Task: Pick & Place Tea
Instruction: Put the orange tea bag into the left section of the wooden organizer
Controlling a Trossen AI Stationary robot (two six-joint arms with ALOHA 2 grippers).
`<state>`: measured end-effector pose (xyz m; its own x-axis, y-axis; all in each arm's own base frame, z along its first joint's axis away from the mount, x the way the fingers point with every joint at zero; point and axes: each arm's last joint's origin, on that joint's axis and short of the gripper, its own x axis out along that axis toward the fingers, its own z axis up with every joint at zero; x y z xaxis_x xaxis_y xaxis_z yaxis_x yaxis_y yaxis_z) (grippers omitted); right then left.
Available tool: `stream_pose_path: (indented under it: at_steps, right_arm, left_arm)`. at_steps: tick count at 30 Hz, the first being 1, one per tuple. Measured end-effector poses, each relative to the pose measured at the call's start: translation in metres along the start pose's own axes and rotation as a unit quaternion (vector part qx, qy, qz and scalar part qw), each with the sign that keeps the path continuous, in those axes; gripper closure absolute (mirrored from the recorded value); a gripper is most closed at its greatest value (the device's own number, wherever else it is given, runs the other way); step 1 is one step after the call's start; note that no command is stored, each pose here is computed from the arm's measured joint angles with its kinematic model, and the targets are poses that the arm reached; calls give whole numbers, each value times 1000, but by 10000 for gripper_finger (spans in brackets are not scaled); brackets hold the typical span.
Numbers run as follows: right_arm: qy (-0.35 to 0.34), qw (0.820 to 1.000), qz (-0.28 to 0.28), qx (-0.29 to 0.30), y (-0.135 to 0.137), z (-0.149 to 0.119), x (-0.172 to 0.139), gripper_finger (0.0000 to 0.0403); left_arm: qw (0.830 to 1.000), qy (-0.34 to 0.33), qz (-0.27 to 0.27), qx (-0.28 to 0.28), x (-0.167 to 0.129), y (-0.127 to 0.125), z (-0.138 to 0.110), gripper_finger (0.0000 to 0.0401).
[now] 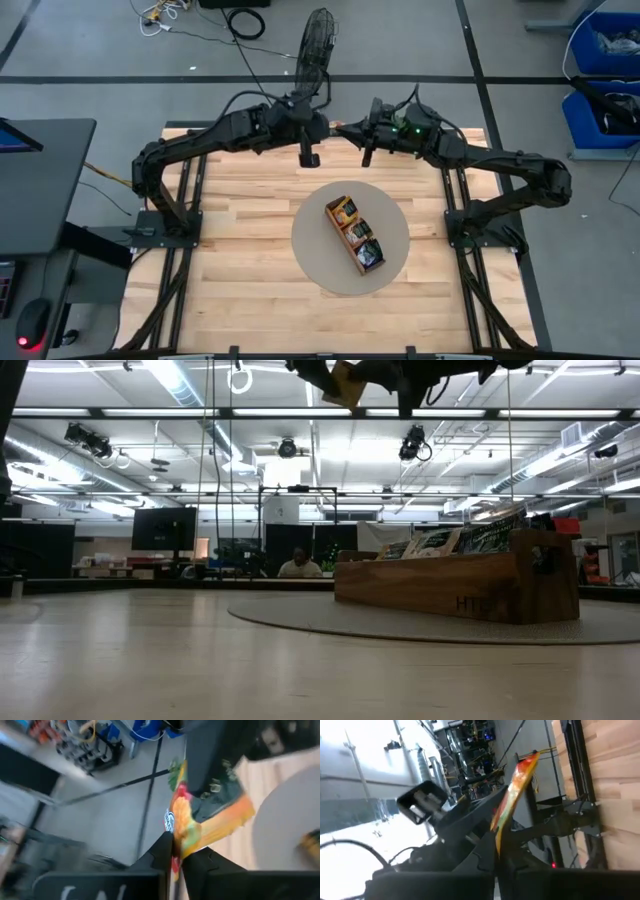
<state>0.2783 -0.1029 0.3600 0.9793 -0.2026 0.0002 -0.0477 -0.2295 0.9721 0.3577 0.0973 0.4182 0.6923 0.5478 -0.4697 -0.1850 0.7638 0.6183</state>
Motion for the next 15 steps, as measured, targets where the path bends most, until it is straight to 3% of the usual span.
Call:
stream_pose_path:
  at_steps: [3, 7, 12, 15]
  right_arm:
    - [14, 999, -14, -40, 2, 3, -5, 401]
    - [54, 992, -37, -109, 7, 8, -20, 401]
    - [143, 972, -78, -172, 5, 13, -35, 402]
    - [204, 956, -86, -195, 2, 14, -38, 402]
  left_arm:
    - [996, -10, -22, -84, 1, 6, -4, 350]
    - [979, -32, -81, -186, -1, 16, -9, 341]
    - [955, -50, -156, -248, -1, 17, -10, 343]
    - [947, -61, -172, -266, -1, 17, -8, 346]
